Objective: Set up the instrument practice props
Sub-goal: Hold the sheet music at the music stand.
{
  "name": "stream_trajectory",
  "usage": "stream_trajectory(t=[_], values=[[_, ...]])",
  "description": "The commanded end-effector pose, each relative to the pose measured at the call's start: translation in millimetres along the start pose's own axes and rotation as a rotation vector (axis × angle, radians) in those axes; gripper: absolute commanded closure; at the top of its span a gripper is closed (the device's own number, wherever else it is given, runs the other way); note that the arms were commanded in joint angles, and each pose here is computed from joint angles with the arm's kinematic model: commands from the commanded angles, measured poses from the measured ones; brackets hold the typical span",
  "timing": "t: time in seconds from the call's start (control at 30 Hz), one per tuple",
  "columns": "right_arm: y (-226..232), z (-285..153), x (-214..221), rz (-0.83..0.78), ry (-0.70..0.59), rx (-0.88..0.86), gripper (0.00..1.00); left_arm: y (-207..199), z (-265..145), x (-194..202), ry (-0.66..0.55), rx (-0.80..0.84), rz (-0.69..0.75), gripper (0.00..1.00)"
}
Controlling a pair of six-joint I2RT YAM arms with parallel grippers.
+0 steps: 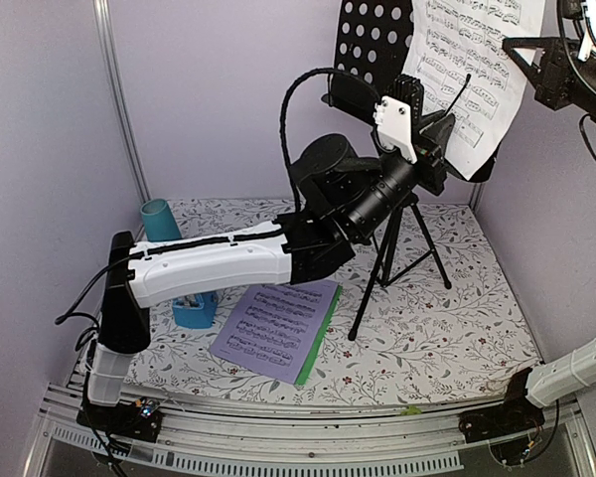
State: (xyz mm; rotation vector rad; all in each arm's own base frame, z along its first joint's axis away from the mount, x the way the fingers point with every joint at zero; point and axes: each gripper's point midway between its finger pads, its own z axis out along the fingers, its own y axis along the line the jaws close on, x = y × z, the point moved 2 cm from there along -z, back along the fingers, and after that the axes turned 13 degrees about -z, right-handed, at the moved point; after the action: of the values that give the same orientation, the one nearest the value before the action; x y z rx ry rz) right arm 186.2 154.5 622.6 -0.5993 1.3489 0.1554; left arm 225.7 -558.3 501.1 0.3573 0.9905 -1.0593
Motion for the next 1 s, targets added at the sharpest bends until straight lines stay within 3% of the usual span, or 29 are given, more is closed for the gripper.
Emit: stream_trajectory(t=[0.0, 0.2, 0.23, 0.37, 0.47, 0.7, 0.97], values=[[-5.4, -3.3, -6.8, 0.016, -0.026, 0.014, 1.0, 1.4, -1.9, 43.8, 0.112, 0.005, 0.015, 0.84], [-7.0, -4.3, -7.6, 0.021, -0.028, 0.021, 1.0, 2.0, -2.3, 42.7, 0.111, 0.005, 0.012, 0.78], [-7.1, -4.7, -7.4, 0.023, -0.028, 0.02, 0.96, 2.0, -2.4, 42.6, 0.111, 0.005, 0.012, 0.77], [-8.2, -7.8, -5.7, 0.036, -0.032, 0.022, 0.66, 1.9, -2.5, 40.3, 0.103, 0.006, 0.008, 0.77], [-8.7, -11.8, 0.9, 0.045, -0.041, 0.032, 0.56, 1.8, -2.8, 39.9, 0.102, 0.007, 0.009, 0.77], [-4.6, -26.8, 20.7, 0.106, -0.11, 0.028, 0.55, 1.7, -3.4, 37.1, 0.098, 0.009, 0.009, 0.77], [2.7, -40.7, 47.6, 0.186, -0.193, 0.026, 0.62, 1.4, -3.1, 36.5, 0.097, 0.011, 0.011, 0.77]])
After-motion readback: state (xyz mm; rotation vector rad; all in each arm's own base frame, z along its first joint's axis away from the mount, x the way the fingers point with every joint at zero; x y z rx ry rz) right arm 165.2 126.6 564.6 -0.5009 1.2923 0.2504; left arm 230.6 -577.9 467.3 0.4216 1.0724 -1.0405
